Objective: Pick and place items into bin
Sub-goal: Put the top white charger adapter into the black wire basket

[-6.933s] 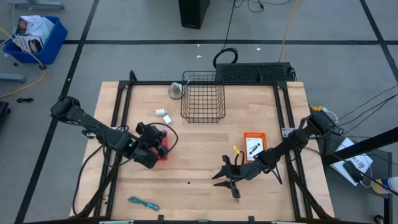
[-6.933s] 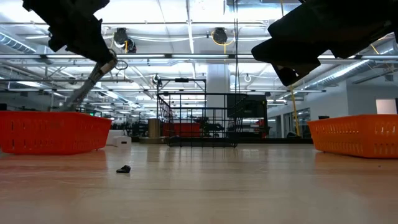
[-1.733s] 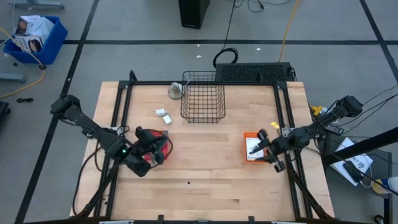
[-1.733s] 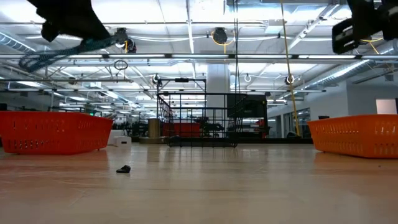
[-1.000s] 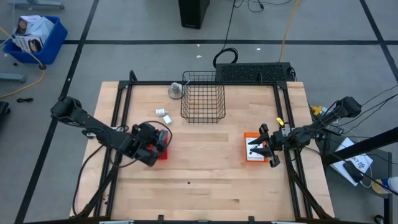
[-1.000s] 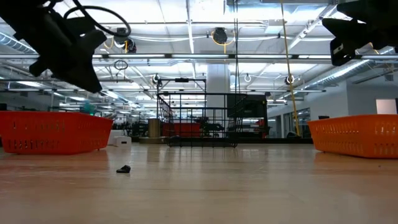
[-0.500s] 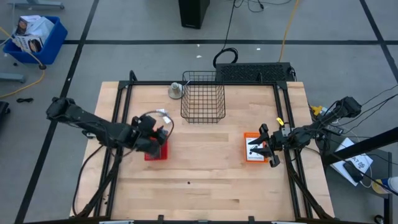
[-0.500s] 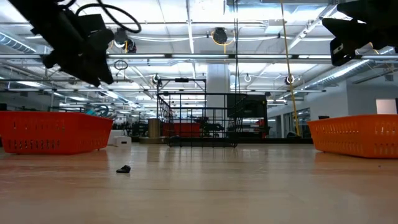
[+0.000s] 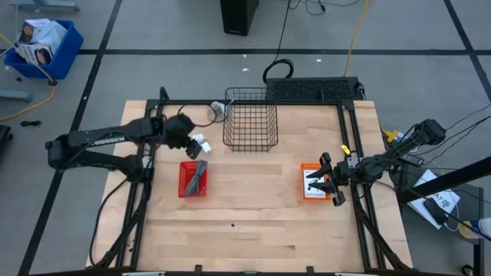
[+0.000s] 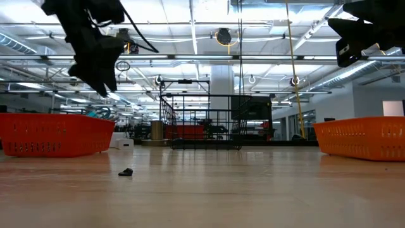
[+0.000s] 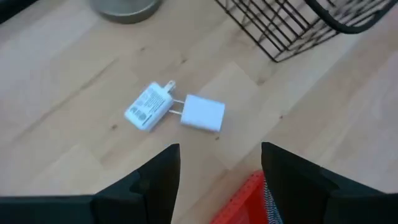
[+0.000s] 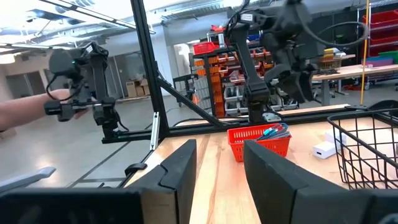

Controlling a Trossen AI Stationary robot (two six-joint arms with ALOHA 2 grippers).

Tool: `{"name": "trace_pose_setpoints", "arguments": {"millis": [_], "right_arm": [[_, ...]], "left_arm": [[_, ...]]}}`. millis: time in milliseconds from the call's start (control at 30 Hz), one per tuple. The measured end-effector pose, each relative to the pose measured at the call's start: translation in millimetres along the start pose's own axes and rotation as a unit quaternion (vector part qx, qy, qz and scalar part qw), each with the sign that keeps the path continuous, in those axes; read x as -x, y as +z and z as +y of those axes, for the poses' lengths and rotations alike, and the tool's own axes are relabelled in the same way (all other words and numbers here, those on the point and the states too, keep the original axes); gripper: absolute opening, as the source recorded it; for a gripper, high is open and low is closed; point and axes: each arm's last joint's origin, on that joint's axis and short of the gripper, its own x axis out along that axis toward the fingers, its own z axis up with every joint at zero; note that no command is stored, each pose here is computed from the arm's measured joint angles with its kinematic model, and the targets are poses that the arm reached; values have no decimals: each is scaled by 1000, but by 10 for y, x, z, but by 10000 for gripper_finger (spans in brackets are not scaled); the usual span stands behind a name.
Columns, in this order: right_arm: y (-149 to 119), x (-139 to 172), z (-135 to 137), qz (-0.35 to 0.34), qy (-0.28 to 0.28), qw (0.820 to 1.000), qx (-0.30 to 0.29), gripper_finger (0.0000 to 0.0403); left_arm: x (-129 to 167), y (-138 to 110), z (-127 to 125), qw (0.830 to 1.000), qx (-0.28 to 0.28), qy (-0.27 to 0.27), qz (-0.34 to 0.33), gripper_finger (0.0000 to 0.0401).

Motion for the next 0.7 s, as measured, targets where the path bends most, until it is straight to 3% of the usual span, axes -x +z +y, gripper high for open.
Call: {"name": "trace_pose_setpoints", "arguments": {"millis": [167, 433, 700], "right_arm": [[0, 0, 0, 0, 0, 1000, 0, 125], [0, 0, 1, 0, 0, 1000, 0, 125], [0, 0, 1, 0, 0, 1000, 0, 125]], "left_arm": [[-3, 238, 97, 999, -36, 15, 2, 230], [-219, 451, 114, 982, -147, 56, 101, 230], [-623, 566, 254, 970, -172, 74, 156, 230]]}}
